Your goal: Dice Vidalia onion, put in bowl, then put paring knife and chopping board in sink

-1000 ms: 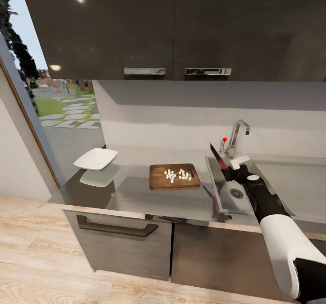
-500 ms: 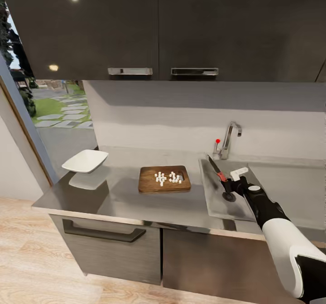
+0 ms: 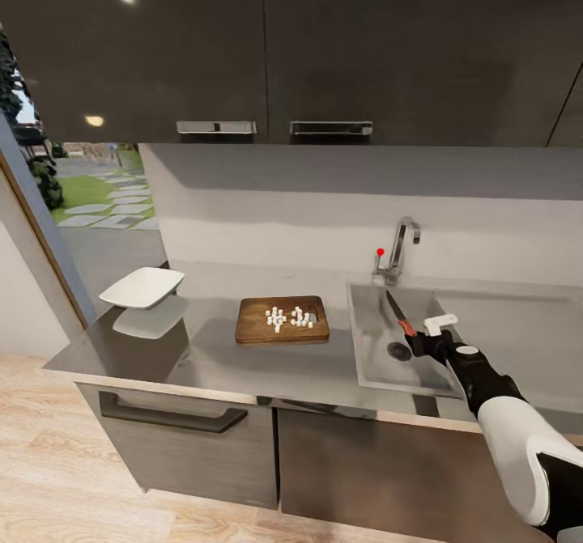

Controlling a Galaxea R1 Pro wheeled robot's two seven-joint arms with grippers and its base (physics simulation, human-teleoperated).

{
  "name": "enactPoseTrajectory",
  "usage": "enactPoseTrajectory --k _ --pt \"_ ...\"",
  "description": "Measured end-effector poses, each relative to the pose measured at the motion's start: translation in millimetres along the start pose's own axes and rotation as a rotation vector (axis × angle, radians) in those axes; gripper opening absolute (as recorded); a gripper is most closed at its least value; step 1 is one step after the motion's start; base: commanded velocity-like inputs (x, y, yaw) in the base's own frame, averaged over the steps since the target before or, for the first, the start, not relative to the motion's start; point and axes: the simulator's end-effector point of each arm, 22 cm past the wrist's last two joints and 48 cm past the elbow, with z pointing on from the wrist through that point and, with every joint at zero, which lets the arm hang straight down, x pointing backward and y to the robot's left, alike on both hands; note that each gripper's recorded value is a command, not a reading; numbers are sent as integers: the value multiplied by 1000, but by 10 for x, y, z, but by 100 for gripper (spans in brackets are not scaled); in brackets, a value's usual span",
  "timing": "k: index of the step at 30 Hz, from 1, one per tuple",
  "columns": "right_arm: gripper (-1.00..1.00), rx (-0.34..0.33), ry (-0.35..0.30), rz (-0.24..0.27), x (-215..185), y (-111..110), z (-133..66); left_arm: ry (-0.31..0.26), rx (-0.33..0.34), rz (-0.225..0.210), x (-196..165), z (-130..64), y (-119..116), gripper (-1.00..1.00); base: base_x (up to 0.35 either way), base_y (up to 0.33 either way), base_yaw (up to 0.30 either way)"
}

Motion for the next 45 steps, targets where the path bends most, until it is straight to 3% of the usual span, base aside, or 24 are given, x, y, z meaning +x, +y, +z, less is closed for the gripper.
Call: enactPoseTrajectory --k 3,10,22,45 --pt "-100 -2 24 6 119 40 14 0 -1 0 -1 1 8 100 35 0 0" --pt "-100 64 79 17 451 25 34 -1 -1 0 -4 -2 10 100 263 0 0" --pt "-100 37 189 38 1052 296 15 -2 -1 0 -5 1 10 100 114 0 0" --pt "-100 47 173 42 1069 329 19 -3 2 0 -7 0 -5 100 0 0 0"
